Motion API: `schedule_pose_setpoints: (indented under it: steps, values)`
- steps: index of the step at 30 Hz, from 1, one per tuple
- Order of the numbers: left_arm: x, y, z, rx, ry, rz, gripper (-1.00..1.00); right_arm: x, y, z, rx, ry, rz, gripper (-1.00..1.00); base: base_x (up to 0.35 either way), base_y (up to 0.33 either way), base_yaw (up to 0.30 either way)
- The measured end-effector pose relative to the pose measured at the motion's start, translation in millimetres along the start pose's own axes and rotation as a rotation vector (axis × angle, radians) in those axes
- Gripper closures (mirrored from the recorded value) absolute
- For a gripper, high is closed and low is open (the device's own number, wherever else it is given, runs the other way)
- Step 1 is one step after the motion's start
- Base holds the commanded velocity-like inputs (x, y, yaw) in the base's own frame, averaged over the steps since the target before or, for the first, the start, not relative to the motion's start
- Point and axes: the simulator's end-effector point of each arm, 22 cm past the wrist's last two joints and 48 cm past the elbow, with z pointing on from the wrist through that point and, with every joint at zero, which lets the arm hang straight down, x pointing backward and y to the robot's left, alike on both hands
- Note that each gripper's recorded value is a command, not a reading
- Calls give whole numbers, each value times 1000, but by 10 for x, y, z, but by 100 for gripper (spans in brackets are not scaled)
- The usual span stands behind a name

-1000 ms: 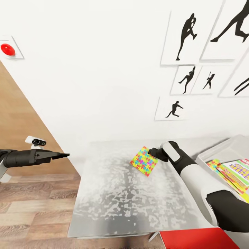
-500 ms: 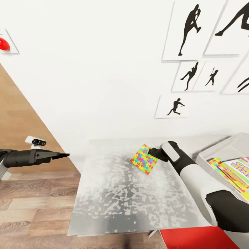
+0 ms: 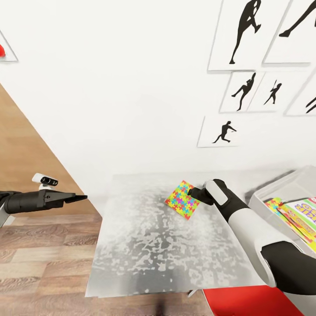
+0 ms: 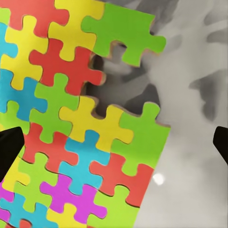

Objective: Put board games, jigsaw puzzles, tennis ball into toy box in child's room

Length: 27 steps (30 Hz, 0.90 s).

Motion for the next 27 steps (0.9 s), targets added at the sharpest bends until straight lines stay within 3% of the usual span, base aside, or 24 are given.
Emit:
schedule_pose_setpoints:
  steps: [11,17,21,27]
  values:
    - [8,18,0,-1,0,-4,-100,-7,-1,14,-13,0,25,-100,0,0,0]
    - [9,16,0,-1,0,-4,-100,-23,-15,9,-3,-7,14,-100,0,18,0]
    - [9,16,0,-1,0,-4,-100,-53,-45,-7,17,-17,-17,-100,0,144,0]
    - [9,16,0,-1,0,-4,-100,-49,-36,-4,15,-16,-16,-100,0,249,0]
